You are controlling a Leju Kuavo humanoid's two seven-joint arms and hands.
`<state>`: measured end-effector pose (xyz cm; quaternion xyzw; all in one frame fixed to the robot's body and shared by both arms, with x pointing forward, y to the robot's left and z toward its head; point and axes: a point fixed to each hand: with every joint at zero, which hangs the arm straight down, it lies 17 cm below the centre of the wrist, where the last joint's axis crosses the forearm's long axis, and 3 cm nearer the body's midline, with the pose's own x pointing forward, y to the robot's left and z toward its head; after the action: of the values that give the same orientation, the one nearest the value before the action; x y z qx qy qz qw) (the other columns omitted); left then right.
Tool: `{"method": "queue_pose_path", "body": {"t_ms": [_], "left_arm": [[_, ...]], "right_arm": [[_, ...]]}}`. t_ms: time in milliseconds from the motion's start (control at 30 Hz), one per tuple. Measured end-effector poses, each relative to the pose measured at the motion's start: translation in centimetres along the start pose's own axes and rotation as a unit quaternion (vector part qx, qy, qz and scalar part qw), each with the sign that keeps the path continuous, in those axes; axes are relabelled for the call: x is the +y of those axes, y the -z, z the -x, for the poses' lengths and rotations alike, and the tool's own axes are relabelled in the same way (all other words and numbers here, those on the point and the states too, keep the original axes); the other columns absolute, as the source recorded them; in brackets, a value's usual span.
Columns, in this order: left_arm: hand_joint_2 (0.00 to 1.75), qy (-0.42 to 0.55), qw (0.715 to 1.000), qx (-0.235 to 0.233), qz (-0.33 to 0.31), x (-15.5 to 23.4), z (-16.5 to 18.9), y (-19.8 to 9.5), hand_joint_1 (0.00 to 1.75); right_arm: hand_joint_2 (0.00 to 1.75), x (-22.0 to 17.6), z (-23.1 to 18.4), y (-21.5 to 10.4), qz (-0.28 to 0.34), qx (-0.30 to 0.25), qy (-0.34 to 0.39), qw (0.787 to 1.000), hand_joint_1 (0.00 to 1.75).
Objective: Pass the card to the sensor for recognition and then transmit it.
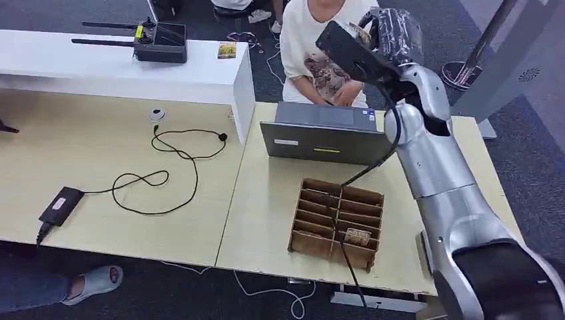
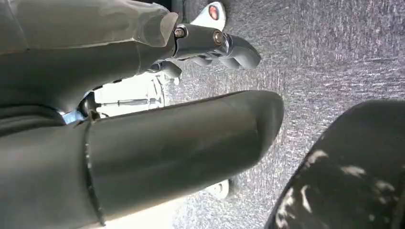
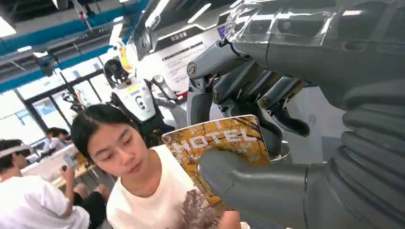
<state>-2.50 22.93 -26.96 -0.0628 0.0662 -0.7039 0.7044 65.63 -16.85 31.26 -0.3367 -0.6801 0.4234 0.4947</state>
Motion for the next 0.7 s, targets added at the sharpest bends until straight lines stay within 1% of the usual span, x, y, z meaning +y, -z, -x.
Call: {"method": "queue_pose_path", "body": {"t_ms": [300,333,400,433,700], "left_arm": [[0.0,-0.001,1.0,0.0,0.001,0.0,0.0,0.0,0.0],[0.0,-0.001,1.0,0.001,0.001,0.0,0.0,0.0,0.0],[0.0,-0.001,1.0,0.001,0.001,0.0,0.0,0.0,0.0],[0.0,-0.001,1.0,0.001,0.001,0.0,0.0,0.0,0.0],[0.0,-0.002,1.0,-0.002,-0.002,0.0,-0.1,0.0,0.0]], "right_arm": [[1.75,0.9,-0.8,0.8,-0.026,0.016,-0.002,1.0,1.73],[1.75,1.0,-0.7,0.8,-0.03,0.02,-0.002,0.999,1.69],[1.75,1.3,-0.5,0.8,-0.04,0.029,-0.006,0.999,1.75],[1.75,1.3,-0.2,0.8,-0.042,0.034,-0.011,0.998,1.73],[1.75,2.7,1.5,0.4,-0.068,0.063,-0.026,0.995,1.75]]}}
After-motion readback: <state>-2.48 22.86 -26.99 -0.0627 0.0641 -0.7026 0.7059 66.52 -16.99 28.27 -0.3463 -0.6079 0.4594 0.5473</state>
